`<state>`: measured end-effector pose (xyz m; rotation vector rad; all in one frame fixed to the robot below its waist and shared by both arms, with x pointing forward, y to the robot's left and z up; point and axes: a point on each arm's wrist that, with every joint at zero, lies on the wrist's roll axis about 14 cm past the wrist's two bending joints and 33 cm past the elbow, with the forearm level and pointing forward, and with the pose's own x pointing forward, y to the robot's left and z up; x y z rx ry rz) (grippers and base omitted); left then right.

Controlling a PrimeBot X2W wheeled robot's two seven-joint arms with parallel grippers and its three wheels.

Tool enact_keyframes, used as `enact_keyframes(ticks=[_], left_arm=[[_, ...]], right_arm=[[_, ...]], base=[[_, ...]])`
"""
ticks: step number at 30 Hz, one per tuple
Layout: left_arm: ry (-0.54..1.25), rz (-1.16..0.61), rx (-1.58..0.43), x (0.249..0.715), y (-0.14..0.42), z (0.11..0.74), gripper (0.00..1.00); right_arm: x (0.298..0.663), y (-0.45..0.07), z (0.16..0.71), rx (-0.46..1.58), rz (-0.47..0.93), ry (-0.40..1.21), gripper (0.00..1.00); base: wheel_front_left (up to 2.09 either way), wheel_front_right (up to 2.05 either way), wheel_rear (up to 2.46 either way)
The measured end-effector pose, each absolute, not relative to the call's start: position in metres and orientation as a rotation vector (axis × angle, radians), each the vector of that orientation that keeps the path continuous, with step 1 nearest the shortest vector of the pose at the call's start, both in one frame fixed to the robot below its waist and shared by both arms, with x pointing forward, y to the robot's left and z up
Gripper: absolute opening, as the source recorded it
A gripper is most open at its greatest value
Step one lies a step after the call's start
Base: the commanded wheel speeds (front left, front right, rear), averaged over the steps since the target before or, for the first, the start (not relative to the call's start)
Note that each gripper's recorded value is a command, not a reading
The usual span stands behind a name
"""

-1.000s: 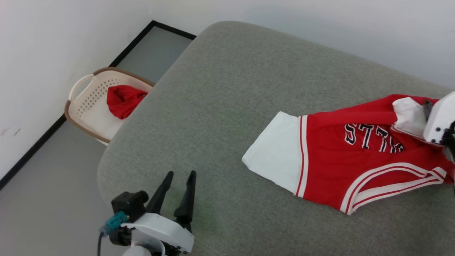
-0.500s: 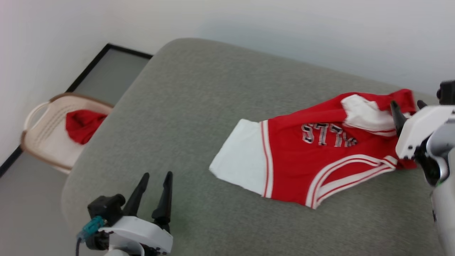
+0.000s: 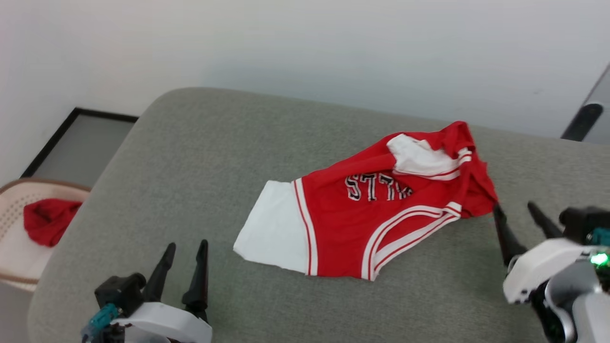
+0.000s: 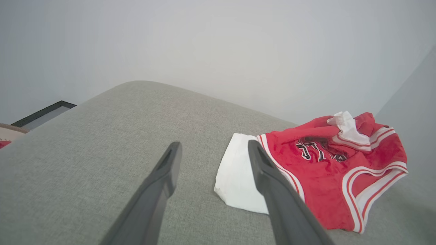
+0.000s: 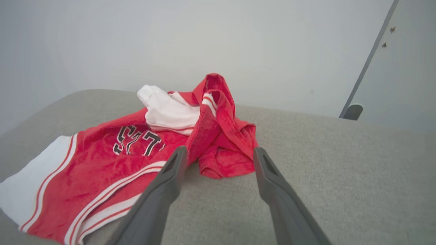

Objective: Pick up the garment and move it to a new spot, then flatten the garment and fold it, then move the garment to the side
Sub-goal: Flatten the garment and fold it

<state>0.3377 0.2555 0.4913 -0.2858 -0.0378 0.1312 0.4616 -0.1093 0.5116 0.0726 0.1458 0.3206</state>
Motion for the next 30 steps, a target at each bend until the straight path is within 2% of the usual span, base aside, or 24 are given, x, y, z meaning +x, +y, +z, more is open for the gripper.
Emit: enact_keyframes(ticks=[4,10,30], left_arm=[[-0.059,0.103,-0.279,0.342,0.250,0.500,1.00],[-0.061,0.093,-0.279,0.340,0.246,0.503,1.00],[-0.017,0.190,-0.292,0.319,0.267,0.487,1.00]], right_arm=[[0.444,-0.111,0.507,0.087,0.319,0.183,1.00],[0.445,-0.102,0.501,0.083,0.344,0.269,1.00],[0.499,-0.056,0.461,0.019,0.387,0.525,1.00]], base=[[0.00,0.00,0.00],[0.00,0.00,0.00],[0.00,0.00,0.00]])
